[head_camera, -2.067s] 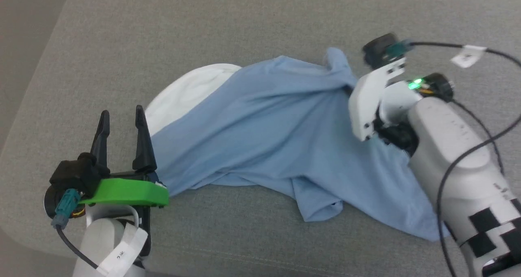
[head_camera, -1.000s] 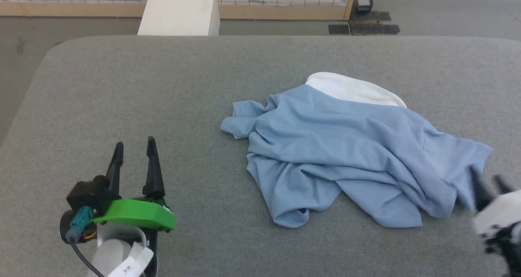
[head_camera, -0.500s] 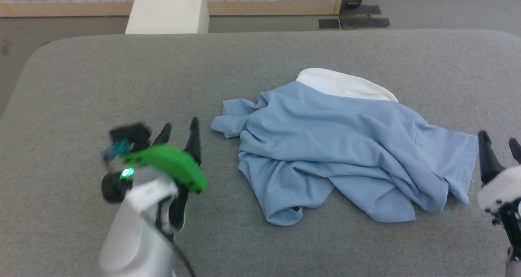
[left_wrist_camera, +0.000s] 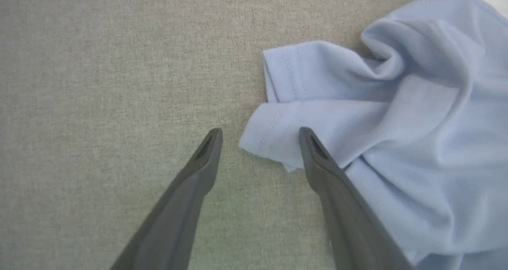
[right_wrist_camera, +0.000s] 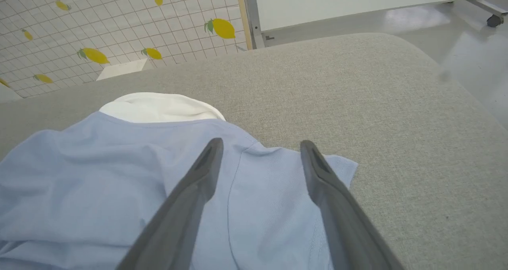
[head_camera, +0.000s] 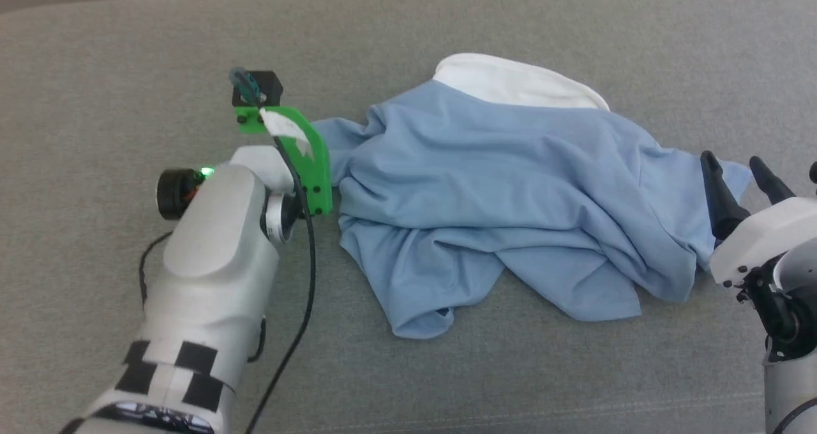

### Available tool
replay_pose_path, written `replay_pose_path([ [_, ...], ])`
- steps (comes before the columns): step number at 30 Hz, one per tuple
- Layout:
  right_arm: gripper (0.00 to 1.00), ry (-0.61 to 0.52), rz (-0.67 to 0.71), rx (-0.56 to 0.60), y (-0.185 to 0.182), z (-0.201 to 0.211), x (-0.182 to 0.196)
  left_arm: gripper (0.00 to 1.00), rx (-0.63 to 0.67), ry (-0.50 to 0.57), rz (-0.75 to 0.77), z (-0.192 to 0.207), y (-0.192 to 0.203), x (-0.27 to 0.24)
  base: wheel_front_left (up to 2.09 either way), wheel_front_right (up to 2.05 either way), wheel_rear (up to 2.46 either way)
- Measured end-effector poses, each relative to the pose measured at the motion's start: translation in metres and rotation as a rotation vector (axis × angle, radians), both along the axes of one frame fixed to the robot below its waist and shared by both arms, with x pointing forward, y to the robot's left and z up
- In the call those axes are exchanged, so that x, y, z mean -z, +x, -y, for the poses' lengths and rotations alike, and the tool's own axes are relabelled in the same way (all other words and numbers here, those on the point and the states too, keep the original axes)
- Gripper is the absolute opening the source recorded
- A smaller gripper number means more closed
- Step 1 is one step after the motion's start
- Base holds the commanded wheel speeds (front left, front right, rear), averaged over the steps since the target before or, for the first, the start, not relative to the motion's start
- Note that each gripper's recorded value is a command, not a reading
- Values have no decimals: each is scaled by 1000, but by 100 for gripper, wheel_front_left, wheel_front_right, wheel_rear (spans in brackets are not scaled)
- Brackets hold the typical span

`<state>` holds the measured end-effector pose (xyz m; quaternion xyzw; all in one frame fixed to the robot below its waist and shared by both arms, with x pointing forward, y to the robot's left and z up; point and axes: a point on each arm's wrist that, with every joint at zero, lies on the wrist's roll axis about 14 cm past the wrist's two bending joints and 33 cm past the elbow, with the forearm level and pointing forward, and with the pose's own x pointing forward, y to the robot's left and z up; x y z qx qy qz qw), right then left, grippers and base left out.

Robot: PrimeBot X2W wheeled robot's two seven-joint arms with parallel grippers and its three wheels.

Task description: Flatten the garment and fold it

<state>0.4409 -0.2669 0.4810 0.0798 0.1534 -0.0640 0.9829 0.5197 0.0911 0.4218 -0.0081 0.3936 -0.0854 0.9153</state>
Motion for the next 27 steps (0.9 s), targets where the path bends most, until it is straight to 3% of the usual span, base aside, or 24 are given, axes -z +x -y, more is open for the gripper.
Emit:
replay_pose_path([
  [9, 100, -3, -70, 29, -4, 12, 30, 100, 89, 97, -179, 9, -2, 38, 0, 0, 0],
  [10, 100, -3, -75, 31, -4, 13, 31, 20, 93, 88, -189, 9, -2, 39, 0, 0, 0],
  [11, 100, -4, -77, 31, -4, 13, 33, 0, 99, 83, -193, 10, -3, 39, 0, 0, 0],
  [19, 100, 9, -65, 7, 5, 2, 32, 0, 26, -92, -80, 12, 5, 12, 0, 0, 0],
  [25, 100, 19, -41, -28, 9, -13, 23, 0, -142, -243, 186, -26, 34, -62, 0, 0, 0],
  [27, 100, 24, -32, -37, 9, -17, 19, 0, -186, -248, 251, -47, 34, -79, 0, 0, 0],
])
